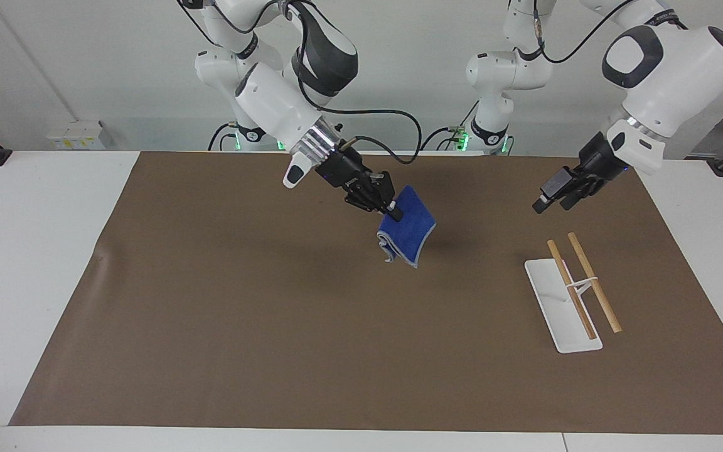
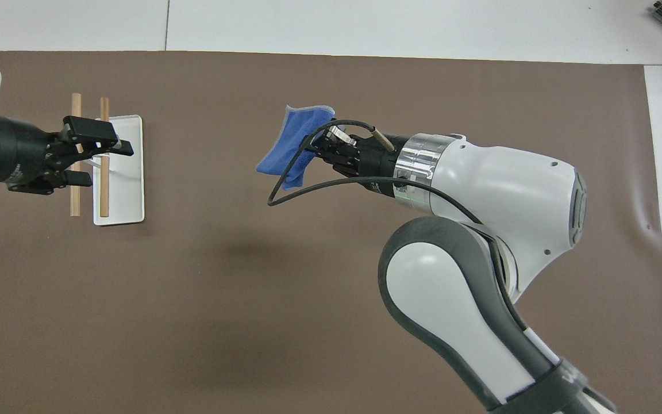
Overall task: Right arm passes towel to left arm to hang
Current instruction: 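Hold the towel with the right gripper while the left gripper approaches, then close the left gripper on the towel beside the right gripper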
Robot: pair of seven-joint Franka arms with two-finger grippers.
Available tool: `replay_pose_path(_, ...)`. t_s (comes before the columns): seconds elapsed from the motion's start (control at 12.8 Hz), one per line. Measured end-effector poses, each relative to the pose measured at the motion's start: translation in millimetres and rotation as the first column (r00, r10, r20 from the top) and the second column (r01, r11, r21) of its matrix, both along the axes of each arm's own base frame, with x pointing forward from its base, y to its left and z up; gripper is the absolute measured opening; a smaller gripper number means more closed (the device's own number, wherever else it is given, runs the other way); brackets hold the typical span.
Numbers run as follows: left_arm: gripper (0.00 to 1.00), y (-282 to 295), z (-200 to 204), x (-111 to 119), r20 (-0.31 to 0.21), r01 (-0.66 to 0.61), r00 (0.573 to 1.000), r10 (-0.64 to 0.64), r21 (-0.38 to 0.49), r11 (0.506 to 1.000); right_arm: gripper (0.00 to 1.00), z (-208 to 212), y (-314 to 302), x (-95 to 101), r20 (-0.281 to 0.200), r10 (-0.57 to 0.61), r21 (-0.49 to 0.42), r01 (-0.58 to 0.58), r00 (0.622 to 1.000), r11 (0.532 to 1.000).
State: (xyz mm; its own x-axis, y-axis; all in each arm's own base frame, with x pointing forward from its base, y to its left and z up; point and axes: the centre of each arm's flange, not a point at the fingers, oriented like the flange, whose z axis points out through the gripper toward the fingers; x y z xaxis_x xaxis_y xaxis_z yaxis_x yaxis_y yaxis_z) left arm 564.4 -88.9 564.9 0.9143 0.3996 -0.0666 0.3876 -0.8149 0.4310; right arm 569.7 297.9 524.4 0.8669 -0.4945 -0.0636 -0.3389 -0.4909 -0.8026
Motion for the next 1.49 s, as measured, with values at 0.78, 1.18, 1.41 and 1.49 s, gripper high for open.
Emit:
replay_pose_path(0.78,1.0,-135,-40,-32,-0.101,-0.466,0.88,0.464,-0.369,0.804,0.07,1,-1,1.0,0.002,-0.002,0.002,0.002,1.0,1.0)
replay_pose_path(1.18,1.0,-171,-58,-35,-0.114,-0.538,0.831,0.544,-0.41,0.736,0.07,2,-2,2.0,0.0,0.0,0.003,0.0,1.0,1.0)
replay_pose_path(1.41,1.0,-173,-61,-34,-0.125,-0.56,0.814,0.566,-0.425,0.711,0.07,4,-3,2.5,0.001,0.0,0.004,0.0,1.0,1.0)
replay_pose_path(1.49,0.98,-172,-60,-34,-0.126,-0.563,0.812,0.569,-0.426,0.708,0.07,4,-3,2.6,0.001,0.0,0.004,0.0,1.0,1.0)
